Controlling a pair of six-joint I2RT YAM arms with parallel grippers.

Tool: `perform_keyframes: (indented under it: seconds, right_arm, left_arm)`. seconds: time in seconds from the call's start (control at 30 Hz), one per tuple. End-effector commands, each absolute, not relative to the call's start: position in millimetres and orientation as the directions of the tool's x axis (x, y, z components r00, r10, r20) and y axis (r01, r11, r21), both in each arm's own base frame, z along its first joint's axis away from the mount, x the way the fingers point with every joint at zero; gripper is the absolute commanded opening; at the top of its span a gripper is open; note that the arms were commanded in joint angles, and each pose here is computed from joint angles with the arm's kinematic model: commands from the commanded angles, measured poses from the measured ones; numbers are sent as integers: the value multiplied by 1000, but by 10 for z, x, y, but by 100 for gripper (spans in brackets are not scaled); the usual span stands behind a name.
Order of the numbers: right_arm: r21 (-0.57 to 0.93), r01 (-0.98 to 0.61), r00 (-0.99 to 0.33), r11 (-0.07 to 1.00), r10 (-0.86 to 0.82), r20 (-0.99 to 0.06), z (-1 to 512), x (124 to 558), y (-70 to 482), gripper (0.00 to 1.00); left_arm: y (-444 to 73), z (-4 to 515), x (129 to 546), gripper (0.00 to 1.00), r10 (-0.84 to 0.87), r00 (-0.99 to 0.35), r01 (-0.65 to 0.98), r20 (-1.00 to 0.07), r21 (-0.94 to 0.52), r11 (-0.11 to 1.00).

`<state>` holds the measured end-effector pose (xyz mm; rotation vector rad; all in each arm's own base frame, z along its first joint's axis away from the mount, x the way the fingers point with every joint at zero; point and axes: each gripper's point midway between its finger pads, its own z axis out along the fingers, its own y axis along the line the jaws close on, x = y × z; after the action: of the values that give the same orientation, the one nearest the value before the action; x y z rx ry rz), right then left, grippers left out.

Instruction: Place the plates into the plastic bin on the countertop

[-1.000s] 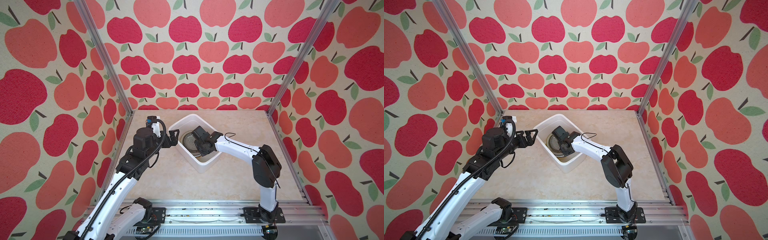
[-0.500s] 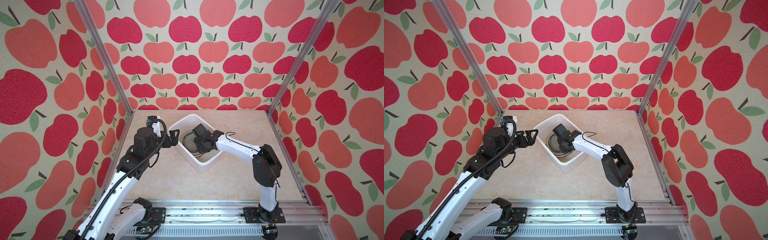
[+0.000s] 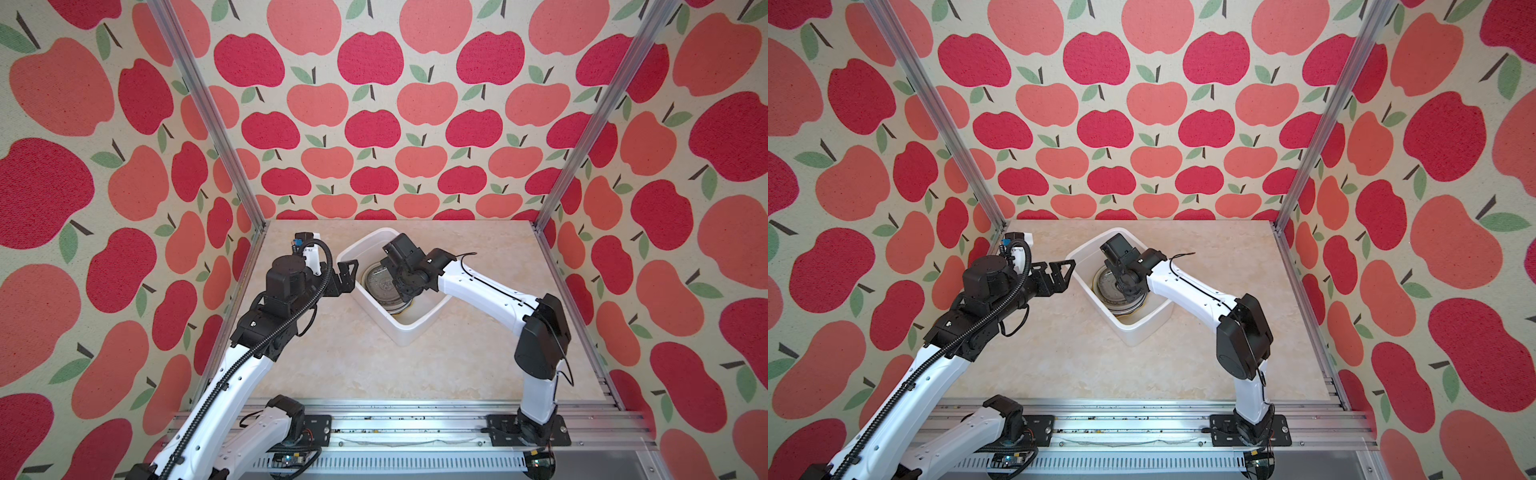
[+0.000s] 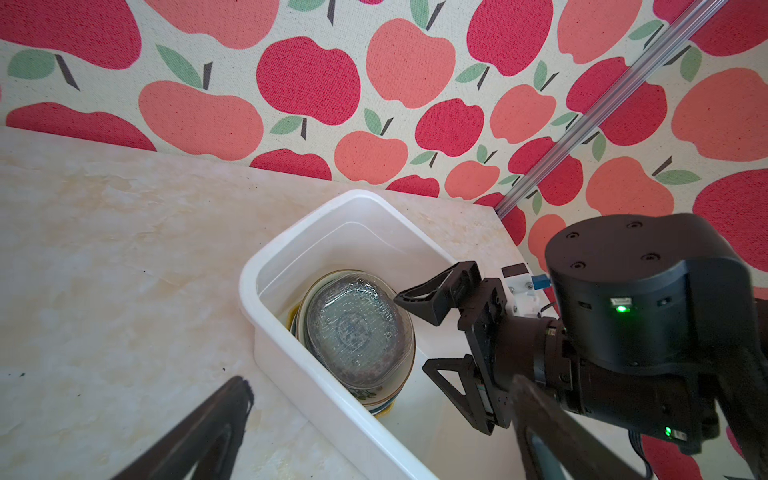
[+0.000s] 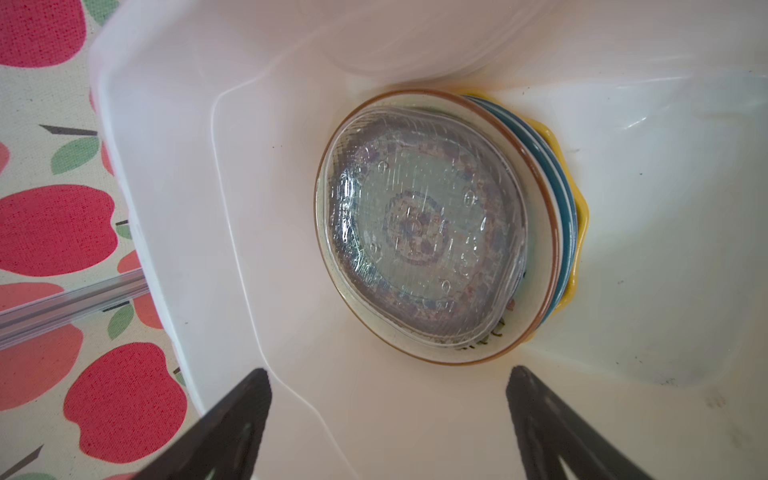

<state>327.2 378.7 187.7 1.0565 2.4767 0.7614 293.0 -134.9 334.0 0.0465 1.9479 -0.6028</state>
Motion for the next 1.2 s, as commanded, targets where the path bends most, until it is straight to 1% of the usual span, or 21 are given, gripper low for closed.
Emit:
perform_keyframes:
  seconds: [0.0,0.03,0.1,0.17,0.23,0.3,0.4,0.47,0.57,0.63,0.7,0.77,0.87,0.93,1.07,1.17]
  right_arm:
    - [637,416,-713,649,667,-215,2384,3230,3757,92]
    - [637,369,-722,677,640,-262,2500,3233,3743,92]
    - [614,230,-735,755,549,-399,2822,3251,3685,91]
    - [543,95,-726,835,431,-536,3113,3258,3579,90]
    - [419,-52,-676,906,277,-683,3407,3259,3432,89]
    - [236,-143,-575,961,114,-810,3662,3252,3152,90]
    - [15,-214,-408,977,-75,-910,3913,3239,2706,90]
    - [-42,-203,-340,978,-111,-934,3933,3237,2303,89]
    - [-3,-115,-304,993,-38,-952,3815,3230,1518,85]
    - [-18,-43,-261,999,-28,-965,3657,3190,1049,82]
    - [-92,-6,-214,996,-91,-973,3444,3121,703,81]
    - [-133,56,-246,989,-116,-962,3137,3063,404,84]
    - [-141,76,-345,987,-107,-932,2553,3032,151,86]
    - [-138,92,-368,986,-95,-925,2234,3040,52,86]
    - [-96,112,-339,989,-52,-939,1808,3178,-17,86]
    - [-130,90,-342,987,-92,-935,1603,3375,9,89]
  left_arm:
    - [-1249,3560,2850,99,-213,-401,298,-891,-346,890]
    - [-1223,3575,2841,99,-205,-394,293,-896,-334,896]
    - [-1139,3577,2817,99,-182,-383,269,-905,-298,916]
    - [-1004,3572,2813,99,-172,-371,218,-913,-265,939]
    - [-822,3543,2809,99,-171,-356,147,-919,-236,961]
    - [-570,3498,2811,99,-194,-331,43,-923,-221,974]
    - [-229,3347,2814,99,-240,-306,-91,-921,-223,971]
    - [-42,3187,2826,99,-275,-305,-162,-912,-235,959]
    - [256,2836,2851,99,-339,-320,-276,-885,-256,926]
    - [447,2585,2844,99,-361,-335,-347,-870,-243,906]
    - [670,2333,2791,99,-390,-339,-434,-856,-226,872]
    - [790,2143,2773,99,-366,-349,-452,-863,-187,872]
    - [905,1881,2782,99,-335,-356,-465,-872,-146,873]
    - [918,1716,2826,99,-313,-365,-444,-877,-132,886]
    - [898,1438,2960,99,-287,-355,-401,-890,-132,906]
    - [888,1318,3104,99,-261,-363,-366,-895,-121,923]
